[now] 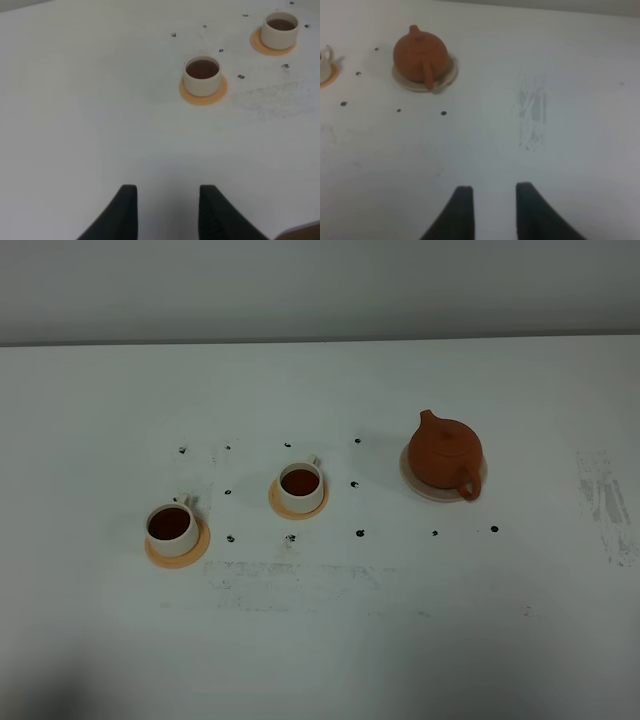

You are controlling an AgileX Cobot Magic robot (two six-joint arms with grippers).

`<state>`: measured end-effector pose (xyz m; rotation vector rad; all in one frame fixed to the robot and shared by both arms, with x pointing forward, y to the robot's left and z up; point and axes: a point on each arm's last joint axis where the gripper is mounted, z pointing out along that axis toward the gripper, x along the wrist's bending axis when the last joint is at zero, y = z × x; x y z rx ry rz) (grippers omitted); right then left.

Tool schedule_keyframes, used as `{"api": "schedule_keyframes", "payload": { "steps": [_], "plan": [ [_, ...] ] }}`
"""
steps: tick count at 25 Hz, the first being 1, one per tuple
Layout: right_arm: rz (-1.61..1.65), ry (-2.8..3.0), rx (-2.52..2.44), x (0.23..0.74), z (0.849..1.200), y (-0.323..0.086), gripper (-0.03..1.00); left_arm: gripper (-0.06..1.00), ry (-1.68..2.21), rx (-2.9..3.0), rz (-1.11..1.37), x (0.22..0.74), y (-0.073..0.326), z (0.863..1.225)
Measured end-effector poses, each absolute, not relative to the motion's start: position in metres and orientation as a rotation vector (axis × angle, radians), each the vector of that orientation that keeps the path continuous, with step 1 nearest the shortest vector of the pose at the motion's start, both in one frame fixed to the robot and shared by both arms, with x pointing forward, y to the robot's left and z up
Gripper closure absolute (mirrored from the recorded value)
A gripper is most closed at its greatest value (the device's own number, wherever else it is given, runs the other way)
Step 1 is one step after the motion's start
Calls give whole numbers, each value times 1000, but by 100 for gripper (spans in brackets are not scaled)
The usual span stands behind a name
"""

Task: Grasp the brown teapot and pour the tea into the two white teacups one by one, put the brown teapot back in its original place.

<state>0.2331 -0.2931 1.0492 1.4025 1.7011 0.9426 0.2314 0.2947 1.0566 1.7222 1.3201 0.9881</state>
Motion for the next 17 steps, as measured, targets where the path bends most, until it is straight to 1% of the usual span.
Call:
{"api": "schedule_keyframes", "payload": {
  "steps": [17],
  "plan": [
    [943,1701,1403,233,1049,-293,76,64,1316,1724,986,231,295,1057]
  ]
}}
